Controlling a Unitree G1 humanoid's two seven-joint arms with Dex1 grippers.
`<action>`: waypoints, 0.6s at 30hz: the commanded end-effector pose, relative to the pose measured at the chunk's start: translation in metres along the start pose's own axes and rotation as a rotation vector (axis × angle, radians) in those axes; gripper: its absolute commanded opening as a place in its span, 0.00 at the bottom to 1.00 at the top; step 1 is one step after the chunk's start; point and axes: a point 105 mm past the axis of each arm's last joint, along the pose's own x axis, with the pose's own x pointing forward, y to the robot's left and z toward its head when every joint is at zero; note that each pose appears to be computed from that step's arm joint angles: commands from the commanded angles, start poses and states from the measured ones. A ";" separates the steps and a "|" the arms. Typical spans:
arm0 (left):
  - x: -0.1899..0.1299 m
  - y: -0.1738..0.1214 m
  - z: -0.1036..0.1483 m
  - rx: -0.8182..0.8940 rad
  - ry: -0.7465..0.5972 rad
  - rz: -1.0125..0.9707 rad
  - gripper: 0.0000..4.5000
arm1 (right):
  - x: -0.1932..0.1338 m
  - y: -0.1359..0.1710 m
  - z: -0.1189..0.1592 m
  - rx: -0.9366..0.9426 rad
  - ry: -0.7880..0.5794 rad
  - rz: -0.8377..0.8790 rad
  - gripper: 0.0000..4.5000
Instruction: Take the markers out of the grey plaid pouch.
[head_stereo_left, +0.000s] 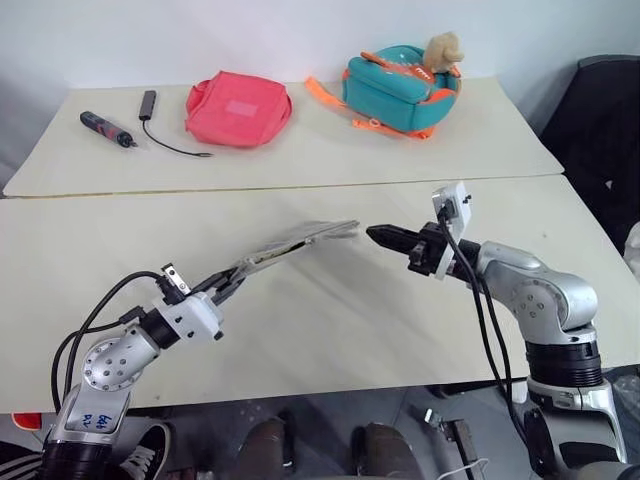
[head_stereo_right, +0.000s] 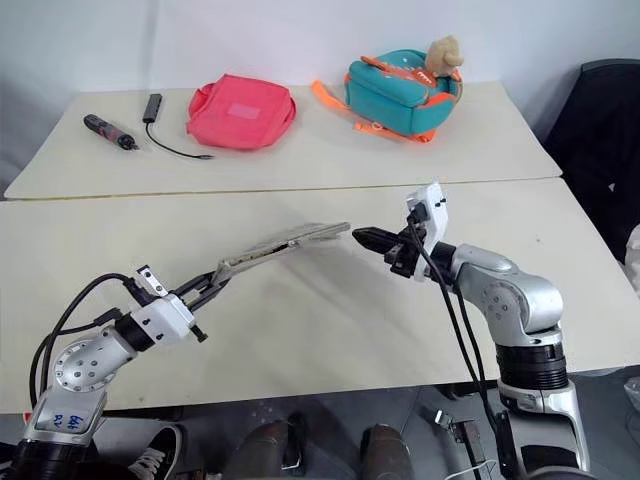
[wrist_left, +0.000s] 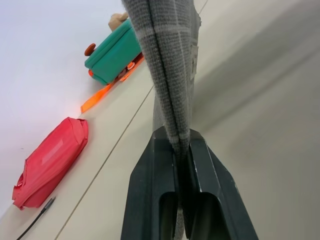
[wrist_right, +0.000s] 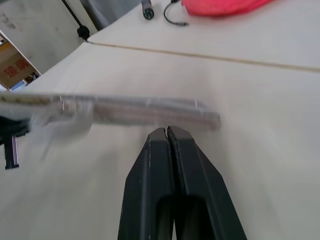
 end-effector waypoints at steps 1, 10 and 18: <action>0.003 0.003 0.012 0.054 -0.039 -0.002 0.00 | -0.005 0.001 0.012 -0.091 -0.019 -0.011 0.20; 0.003 0.002 0.009 0.107 -0.032 -0.033 0.00 | -0.004 0.046 0.014 -0.080 0.018 0.198 0.59; 0.006 -0.002 0.009 0.142 -0.041 -0.055 0.00 | 0.015 0.061 0.014 -0.167 0.156 0.160 0.59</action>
